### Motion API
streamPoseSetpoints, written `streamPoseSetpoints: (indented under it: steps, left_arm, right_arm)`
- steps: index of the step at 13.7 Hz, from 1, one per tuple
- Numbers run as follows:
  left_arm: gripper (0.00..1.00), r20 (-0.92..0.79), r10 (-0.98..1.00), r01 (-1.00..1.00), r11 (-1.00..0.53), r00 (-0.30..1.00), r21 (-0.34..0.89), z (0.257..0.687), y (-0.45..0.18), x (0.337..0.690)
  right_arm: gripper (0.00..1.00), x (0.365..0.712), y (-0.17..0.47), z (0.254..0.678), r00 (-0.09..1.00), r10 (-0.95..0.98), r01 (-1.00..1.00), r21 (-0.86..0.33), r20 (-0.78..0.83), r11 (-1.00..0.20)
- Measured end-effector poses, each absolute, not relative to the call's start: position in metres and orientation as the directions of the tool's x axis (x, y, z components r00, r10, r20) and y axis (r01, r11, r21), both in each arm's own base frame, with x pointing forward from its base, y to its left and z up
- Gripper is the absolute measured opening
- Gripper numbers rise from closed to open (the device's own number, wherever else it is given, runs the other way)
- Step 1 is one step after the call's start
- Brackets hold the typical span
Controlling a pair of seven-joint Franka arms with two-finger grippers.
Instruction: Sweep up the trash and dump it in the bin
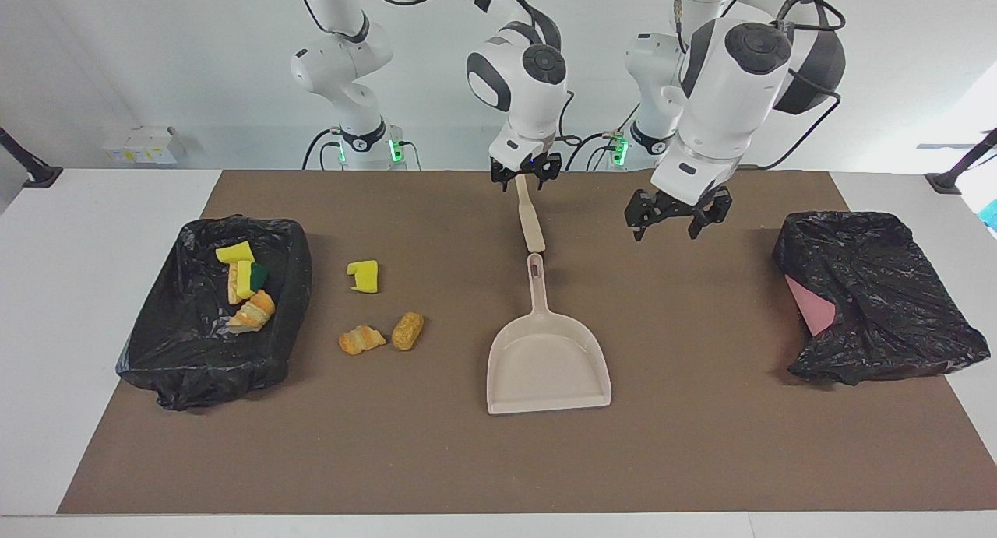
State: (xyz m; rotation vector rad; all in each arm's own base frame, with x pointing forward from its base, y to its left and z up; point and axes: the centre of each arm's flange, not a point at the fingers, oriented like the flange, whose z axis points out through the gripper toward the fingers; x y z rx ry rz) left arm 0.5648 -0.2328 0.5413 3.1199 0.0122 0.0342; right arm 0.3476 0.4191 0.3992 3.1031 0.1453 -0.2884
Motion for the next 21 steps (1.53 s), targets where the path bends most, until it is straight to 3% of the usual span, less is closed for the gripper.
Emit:
streamPoseSetpoints:
  steps: [6, 10, 14, 16, 17, 21]
  left_arm:
    - [1.00, 0.038, 0.025, 0.024, -0.999, 0.999, 0.026, 0.477, -0.323, 0.558]
    - [1.00, 0.050, 0.007, 0.005, -1.000, 0.999, 0.030, 0.452, -0.350, 0.555]
    - [1.00, 0.052, -0.002, -0.004, -1.000, 0.999, 0.029, 0.420, -0.366, 0.548]
    - [1.00, 0.052, 0.001, -0.001, -1.000, 0.999, 0.029, 0.408, -0.370, 0.544]
    - [1.00, 0.046, 0.005, 0.004, -1.000, 0.999, 0.024, 0.400, -0.374, 0.542]
    - [1.00, 0.033, 0.020, 0.020, -1.000, 0.999, 0.008, 0.344, -0.413, 0.524]
  right_arm:
    - [0.78, 0.285, 0.416, 0.357, 0.977, 0.132, 0.129, -0.032, -0.169, -0.991]
    - [0.75, 0.273, 0.416, 0.338, 0.977, 0.143, 0.139, -0.037, -0.160, -0.990]
    - [0.57, 0.274, 0.415, 0.336, 0.977, 0.140, 0.136, -0.034, -0.164, -0.990]
    - [0.33, 0.274, 0.415, 0.336, 0.977, 0.140, 0.136, -0.035, -0.163, -0.990]
    - [0.26, 0.275, 0.415, 0.336, 0.977, 0.139, 0.135, -0.035, -0.163, -0.990]
    - [0.26, 0.277, 0.415, 0.338, 0.979, 0.126, 0.122, -0.038, -0.159, -0.992]
